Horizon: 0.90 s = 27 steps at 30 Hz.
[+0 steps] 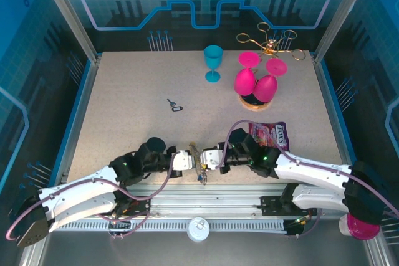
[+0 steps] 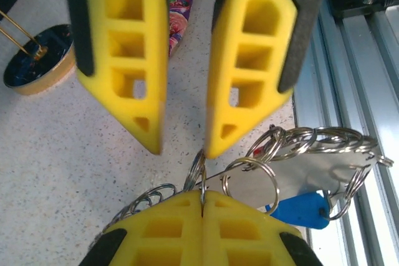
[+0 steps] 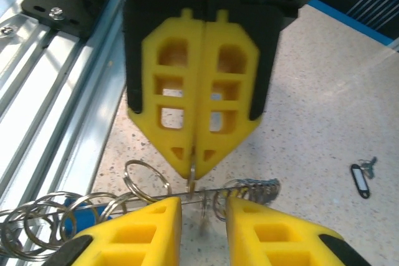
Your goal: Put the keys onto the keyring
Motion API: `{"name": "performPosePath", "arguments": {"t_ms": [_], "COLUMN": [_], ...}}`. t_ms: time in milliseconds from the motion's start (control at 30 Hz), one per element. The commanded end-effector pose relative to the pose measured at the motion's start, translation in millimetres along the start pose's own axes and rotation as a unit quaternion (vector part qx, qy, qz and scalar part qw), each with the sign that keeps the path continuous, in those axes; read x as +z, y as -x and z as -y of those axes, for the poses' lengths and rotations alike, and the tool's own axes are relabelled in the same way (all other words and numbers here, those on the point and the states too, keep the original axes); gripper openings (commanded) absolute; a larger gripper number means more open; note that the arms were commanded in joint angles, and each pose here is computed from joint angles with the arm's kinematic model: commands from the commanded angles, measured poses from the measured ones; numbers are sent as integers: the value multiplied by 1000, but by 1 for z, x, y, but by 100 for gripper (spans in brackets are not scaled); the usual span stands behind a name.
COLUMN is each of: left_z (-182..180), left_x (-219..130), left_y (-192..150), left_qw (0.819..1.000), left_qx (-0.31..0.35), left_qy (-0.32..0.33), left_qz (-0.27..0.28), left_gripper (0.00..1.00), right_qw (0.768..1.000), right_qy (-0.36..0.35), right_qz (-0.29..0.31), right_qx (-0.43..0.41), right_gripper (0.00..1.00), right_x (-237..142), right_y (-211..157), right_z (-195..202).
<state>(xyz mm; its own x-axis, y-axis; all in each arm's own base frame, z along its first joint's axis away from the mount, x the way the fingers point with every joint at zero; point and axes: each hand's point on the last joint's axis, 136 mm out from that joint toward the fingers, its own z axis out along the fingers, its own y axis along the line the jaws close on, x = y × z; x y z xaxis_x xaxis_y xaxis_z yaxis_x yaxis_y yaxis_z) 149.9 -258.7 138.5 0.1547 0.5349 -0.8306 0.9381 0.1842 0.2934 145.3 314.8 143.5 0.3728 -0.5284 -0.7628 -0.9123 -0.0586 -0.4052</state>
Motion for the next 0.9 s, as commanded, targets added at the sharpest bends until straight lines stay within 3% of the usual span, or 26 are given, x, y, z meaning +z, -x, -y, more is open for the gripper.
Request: {"name": "performPosePath", "arguments": {"t_ms": [0, 600, 867], "left_z": [2, 6, 6], "left_x": [-1, -1, -2], "left_y": [9, 15, 18], "left_qw": [999, 999, 998], "left_qx": [-28, -16, -11], "left_qy": [-9, -14, -11], "left_qz": [12, 43, 56], "left_gripper": [0, 0, 0], "right_qw": [999, 999, 998], "right_qy": [32, 34, 33], "right_qz": [12, 38, 41], "right_qx": [3, 20, 22], "right_gripper": [27, 19, 0], "right_x": [4, 8, 10], "right_y": [6, 16, 17], "right_z": [-12, -11, -10]}}
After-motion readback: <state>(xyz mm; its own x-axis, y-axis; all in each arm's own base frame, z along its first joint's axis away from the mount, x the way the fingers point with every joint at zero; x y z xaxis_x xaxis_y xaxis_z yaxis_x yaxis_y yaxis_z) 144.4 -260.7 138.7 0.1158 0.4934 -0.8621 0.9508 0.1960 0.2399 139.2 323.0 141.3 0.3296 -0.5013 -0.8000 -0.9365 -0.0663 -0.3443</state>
